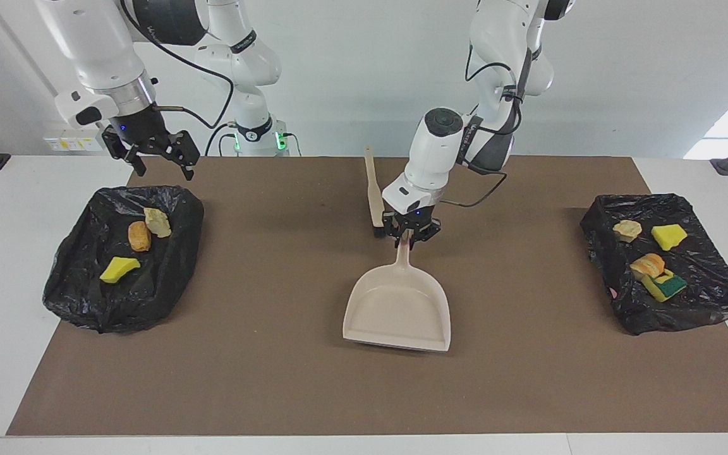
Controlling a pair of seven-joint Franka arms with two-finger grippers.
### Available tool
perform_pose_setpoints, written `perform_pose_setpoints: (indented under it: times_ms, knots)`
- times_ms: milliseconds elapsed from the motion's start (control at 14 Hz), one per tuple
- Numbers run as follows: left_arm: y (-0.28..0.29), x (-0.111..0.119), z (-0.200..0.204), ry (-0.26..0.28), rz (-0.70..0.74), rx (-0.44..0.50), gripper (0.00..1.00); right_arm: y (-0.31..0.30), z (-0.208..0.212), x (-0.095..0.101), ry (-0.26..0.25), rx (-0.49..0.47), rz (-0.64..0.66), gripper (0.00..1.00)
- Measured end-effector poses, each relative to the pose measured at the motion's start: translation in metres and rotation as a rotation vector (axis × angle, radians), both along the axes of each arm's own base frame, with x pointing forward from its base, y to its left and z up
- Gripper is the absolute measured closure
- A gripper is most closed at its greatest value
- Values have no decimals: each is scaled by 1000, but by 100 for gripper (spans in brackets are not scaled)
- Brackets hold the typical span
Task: Sweep and dump trash in bin
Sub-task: 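Bring the empty dustpan back to the table center with the left gripper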
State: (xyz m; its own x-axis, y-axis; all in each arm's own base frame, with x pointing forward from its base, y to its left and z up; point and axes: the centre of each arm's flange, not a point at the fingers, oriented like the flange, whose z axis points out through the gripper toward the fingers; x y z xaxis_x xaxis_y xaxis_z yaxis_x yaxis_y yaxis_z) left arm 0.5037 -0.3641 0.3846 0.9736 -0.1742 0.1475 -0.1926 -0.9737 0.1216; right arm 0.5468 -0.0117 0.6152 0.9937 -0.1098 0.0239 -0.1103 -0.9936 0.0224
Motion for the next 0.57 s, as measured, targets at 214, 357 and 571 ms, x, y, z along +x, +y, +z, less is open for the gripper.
perform_pose_setpoints:
  times_ms: [214,357,571]
  knots:
    - [-9,-6,-9,12,-8,5,69,-1,0,0,0,0,-1,0]
    - [-19,-10,-21,26,24,-9,69,-1,0,0,0,0,-2,0]
    - [-40,-13,-51,22,84,-42,69,-1,0,0,1,0,-2,0]
